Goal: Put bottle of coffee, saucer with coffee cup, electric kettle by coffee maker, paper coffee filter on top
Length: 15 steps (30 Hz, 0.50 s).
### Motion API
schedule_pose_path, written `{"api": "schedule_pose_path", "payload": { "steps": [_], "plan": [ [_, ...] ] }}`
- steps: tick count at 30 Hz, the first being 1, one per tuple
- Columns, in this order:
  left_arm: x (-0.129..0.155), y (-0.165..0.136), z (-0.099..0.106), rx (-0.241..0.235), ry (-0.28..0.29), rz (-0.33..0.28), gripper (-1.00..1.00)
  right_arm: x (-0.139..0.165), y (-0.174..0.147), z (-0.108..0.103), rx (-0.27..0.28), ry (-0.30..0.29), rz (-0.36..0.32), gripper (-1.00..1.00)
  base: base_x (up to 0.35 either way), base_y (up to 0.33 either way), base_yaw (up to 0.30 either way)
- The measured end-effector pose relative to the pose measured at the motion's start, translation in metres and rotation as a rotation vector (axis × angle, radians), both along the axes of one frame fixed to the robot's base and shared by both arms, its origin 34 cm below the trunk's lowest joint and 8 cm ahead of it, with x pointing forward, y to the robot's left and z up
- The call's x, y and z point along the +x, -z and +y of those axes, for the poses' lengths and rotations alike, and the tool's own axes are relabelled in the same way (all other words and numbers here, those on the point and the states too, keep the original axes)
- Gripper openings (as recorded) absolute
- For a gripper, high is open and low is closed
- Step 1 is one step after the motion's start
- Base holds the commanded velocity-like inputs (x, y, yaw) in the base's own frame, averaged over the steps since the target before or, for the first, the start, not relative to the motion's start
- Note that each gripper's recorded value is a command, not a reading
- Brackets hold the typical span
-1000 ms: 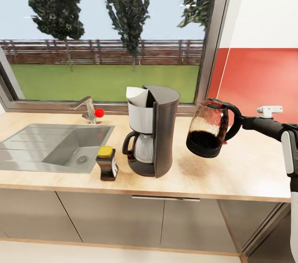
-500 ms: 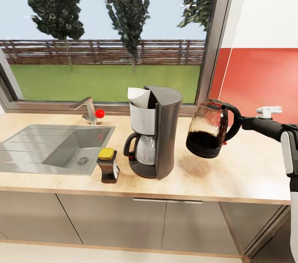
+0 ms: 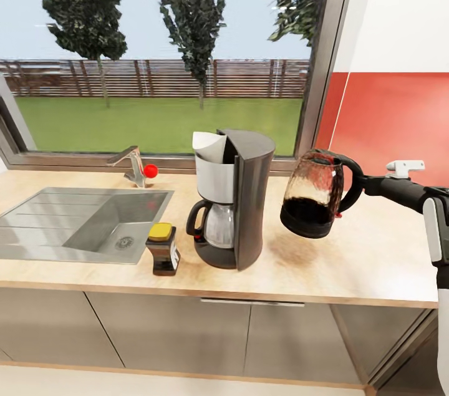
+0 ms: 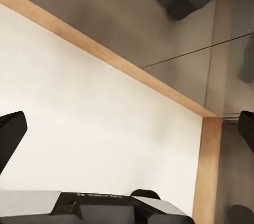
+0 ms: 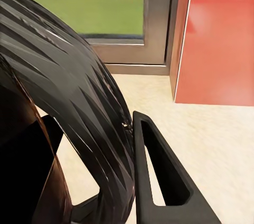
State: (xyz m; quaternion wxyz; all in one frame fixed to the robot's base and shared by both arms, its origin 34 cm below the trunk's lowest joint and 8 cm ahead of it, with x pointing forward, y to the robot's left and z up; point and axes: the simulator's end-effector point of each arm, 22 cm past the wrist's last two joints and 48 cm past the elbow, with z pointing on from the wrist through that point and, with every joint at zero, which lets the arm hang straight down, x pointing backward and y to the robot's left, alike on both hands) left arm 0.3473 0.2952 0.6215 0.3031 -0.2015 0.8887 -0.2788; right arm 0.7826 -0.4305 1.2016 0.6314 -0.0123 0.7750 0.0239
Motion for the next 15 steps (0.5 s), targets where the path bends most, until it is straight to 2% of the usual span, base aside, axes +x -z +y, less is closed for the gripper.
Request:
{"api": "schedule_pose_path", "payload": {
  "steps": [15],
  "plan": [
    [0.002, 0.020, 0.000, 0.001, 0.001, 0.000, 1.00, 0.002, 0.020, 0.000, 0.000, 0.000, 0.000, -1.00, 0.000, 0.000, 0.000]
  ]
}}
